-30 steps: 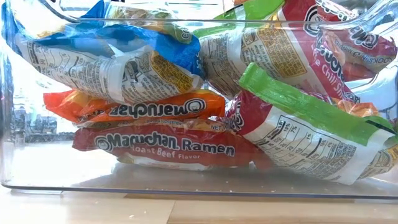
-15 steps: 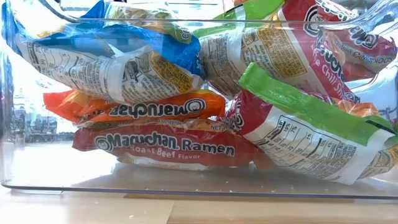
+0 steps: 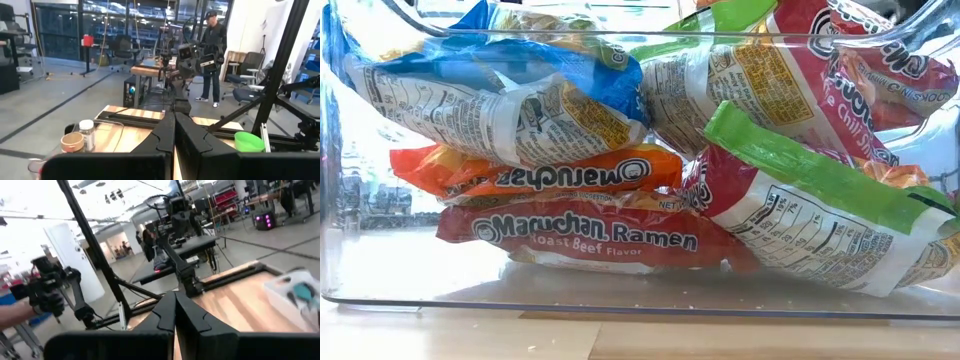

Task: Pick & Place Food Item
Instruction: Return to Home Position

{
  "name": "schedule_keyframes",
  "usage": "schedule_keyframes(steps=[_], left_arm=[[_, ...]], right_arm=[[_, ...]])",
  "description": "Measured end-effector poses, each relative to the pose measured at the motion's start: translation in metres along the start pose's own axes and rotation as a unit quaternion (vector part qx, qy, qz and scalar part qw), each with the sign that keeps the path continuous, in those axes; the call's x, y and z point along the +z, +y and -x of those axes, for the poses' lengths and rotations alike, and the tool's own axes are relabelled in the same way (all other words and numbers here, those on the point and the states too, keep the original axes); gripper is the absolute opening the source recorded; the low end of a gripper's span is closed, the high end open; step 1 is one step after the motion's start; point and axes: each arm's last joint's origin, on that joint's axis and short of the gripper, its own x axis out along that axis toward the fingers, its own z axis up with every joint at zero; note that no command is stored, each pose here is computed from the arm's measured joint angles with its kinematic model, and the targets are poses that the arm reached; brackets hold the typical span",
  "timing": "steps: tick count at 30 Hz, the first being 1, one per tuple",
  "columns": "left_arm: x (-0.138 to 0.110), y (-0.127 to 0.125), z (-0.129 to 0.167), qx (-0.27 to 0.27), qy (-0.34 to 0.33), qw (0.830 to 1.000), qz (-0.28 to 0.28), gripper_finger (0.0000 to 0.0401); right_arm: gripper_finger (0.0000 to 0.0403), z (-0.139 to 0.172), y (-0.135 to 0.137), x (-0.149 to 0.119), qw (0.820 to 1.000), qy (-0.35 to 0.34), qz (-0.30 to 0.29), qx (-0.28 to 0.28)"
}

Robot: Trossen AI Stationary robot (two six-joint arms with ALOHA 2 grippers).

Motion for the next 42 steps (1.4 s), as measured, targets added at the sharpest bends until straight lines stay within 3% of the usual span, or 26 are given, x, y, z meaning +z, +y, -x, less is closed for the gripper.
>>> schedule_keyframes(steps=[6,17,26,31,42], left_arm=[[-0.036,0.002,0.006,-0.001,-0.010,1.000,0.004,0.0001],[-0.124,-0.004,0.028,-0.014,-0.057,0.996,0.060,0.0000],[-0.151,-0.022,0.034,-0.030,-0.037,0.998,0.045,0.0000],[-0.160,-0.020,0.045,-0.027,-0.050,0.998,0.033,0.0000],[-0.165,-0.020,0.064,-0.030,-0.022,0.999,0.034,0.0000]], right_arm=[[0.0000,0.009,-0.007,-0.015,0.999,-0.016,-0.037,0.005],[0.0000,0.011,-0.004,-0.006,0.998,-0.048,-0.044,0.012],[0.0000,0.013,-0.004,-0.003,0.996,-0.067,-0.057,-0.006],[0.0000,0.013,-0.004,-0.003,0.996,-0.070,-0.059,-0.011],[0.0000,0.013,-0.005,-0.002,0.995,-0.077,-0.065,-0.025]])
